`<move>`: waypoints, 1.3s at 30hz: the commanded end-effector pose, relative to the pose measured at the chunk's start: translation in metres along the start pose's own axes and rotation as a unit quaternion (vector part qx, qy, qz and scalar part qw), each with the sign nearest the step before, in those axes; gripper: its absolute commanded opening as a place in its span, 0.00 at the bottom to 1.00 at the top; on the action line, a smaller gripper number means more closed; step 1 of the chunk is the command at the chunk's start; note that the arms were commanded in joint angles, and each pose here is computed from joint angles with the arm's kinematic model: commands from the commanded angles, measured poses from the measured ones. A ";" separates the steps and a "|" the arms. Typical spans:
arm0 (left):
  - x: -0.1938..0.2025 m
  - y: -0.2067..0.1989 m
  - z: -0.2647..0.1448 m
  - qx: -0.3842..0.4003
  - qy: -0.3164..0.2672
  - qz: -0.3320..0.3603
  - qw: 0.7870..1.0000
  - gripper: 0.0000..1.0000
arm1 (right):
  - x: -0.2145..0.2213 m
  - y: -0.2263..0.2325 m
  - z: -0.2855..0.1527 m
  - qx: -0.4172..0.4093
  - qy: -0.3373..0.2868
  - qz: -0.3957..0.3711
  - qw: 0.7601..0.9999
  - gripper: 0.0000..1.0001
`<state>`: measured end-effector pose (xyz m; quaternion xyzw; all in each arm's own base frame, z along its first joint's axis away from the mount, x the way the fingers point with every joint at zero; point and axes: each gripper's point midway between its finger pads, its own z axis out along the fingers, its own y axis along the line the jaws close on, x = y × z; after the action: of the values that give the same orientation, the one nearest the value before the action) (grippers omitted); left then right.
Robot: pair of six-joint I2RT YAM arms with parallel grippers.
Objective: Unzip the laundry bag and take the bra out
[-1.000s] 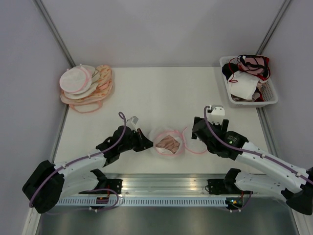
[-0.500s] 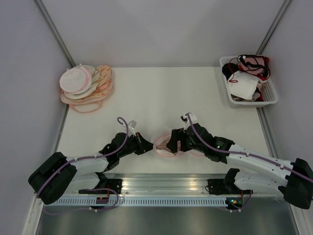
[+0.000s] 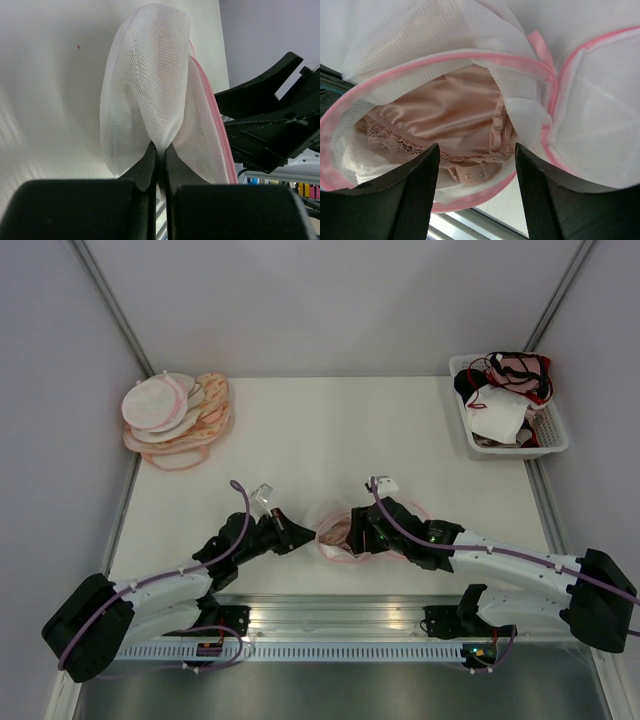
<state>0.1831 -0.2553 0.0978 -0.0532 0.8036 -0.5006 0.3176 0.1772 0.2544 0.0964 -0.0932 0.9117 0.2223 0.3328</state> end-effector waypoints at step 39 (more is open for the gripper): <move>-0.018 -0.001 -0.012 -0.035 -0.039 -0.003 0.999 1.00 | -0.075 0.083 -0.077 -0.216 -0.146 -0.033 0.965 0.00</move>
<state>0.1775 -0.2376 0.0862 -0.0875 0.8192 -0.4723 0.3133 0.1631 0.2819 0.1787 -0.1407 0.8281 0.3689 0.3980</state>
